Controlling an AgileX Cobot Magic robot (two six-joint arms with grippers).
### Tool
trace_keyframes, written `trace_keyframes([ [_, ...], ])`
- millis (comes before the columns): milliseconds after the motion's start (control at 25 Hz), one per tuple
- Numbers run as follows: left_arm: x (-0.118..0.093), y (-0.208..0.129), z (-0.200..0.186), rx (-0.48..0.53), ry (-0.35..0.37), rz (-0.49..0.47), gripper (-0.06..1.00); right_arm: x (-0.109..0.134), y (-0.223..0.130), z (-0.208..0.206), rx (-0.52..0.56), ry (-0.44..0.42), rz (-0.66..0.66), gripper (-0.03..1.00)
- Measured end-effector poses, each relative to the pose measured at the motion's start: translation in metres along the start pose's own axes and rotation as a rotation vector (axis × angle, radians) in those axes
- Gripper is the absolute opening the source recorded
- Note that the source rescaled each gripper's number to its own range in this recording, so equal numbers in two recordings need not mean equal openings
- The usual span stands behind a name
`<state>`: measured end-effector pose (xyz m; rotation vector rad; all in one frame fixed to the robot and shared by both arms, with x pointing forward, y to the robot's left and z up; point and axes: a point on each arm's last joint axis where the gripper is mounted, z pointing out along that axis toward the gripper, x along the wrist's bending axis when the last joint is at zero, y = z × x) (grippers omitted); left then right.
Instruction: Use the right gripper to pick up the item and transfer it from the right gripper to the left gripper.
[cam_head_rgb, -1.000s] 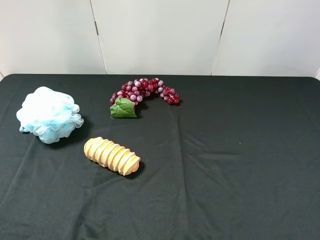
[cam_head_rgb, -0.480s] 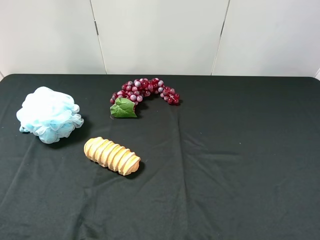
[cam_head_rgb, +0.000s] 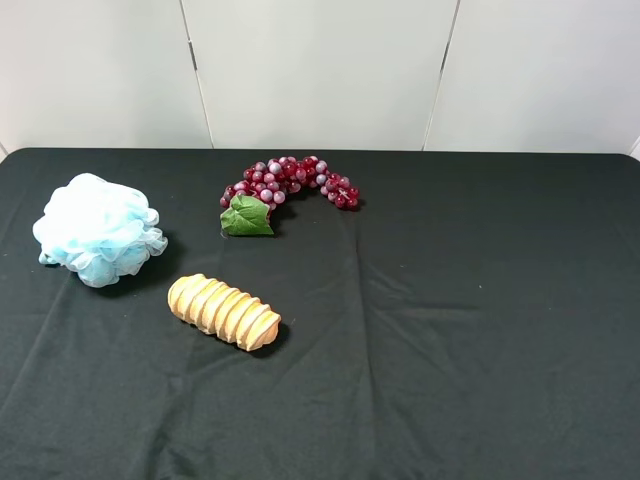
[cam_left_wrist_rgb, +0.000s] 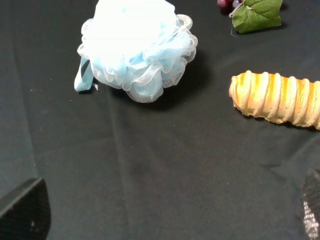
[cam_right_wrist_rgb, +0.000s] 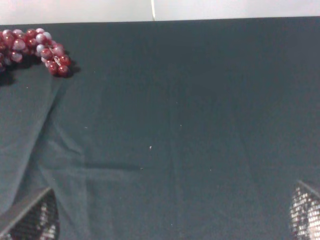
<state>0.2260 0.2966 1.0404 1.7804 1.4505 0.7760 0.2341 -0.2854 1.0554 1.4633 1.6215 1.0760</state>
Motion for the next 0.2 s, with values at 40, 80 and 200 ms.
trace_keyframes([
  [40, 0.0, 0.0, 0.0, 0.0, 0.0, 0.0, 1.0, 0.0, 0.0, 0.0, 0.0, 0.0, 0.0, 1.0],
  [80, 0.0, 0.0, 0.0, 0.0, 0.0, 0.0, 1.0, 0.0, 0.0, 0.0, 0.0, 0.0, 0.0, 1.0],
  [200, 0.0, 0.0, 0.0, 0.0, 0.0, 0.0, 1.0, 0.0, 0.0, 0.0, 0.0, 0.0, 0.0, 1.0],
])
